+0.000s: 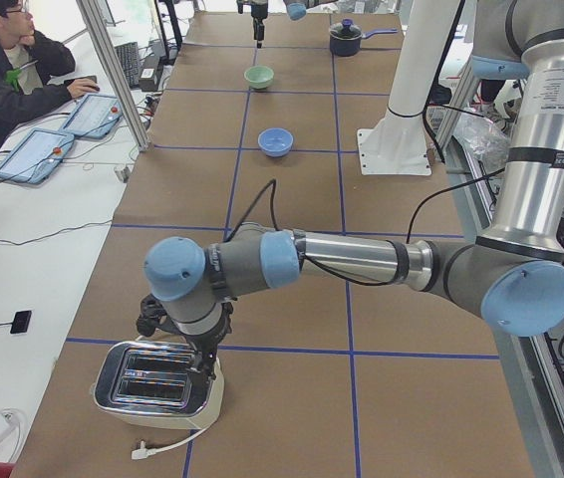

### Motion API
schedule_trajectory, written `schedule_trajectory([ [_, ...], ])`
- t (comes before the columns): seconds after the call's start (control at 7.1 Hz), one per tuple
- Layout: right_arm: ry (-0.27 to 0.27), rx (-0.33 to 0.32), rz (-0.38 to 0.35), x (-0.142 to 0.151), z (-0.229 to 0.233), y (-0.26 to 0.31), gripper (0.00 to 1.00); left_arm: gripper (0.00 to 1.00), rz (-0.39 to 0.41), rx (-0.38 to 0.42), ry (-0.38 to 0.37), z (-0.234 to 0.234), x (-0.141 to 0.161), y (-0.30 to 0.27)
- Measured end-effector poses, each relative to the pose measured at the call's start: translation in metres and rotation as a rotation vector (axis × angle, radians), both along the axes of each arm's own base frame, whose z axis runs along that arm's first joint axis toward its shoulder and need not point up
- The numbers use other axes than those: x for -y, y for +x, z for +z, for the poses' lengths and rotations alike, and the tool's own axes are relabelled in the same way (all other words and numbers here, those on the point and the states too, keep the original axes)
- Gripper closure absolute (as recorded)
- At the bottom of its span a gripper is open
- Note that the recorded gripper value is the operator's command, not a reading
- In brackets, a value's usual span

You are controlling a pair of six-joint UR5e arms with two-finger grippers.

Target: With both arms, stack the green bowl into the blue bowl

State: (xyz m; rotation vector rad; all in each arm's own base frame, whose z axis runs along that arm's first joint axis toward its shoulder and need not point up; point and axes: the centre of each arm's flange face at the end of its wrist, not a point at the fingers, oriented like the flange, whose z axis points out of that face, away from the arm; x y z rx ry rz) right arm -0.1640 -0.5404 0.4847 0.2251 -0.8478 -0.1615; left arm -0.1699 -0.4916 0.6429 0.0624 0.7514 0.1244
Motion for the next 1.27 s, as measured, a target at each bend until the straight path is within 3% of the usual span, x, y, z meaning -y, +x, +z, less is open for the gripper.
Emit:
schedule_trajectory([
  [0.28,-0.013,-0.012,-0.003,0.001,0.01,-0.002,0.02,0.02,-0.103,-0.006,-0.005,0.02,-0.032,0.008],
  [0.56,-0.009,-0.064,-0.031,0.002,0.02,-0.038,0.04,0.02,-0.117,-0.008,-0.004,0.024,-0.038,0.01],
  [0.7,-0.005,-0.093,-0.05,0.005,0.024,-0.062,0.12,0.02,-0.118,-0.008,-0.002,0.024,-0.038,0.01],
  [0.99,-0.01,-0.117,-0.075,0.012,0.031,-0.089,0.59,0.02,-0.116,-0.008,-0.002,0.025,-0.039,0.011],
  [1.13,-0.012,-0.118,-0.082,0.013,0.032,-0.093,0.74,0.02,-0.115,-0.008,-0.001,0.025,-0.039,0.011],
  [1.27,-0.015,-0.118,-0.085,0.013,0.034,-0.094,0.78,0.02,-0.114,-0.008,0.0,0.025,-0.039,0.011],
])
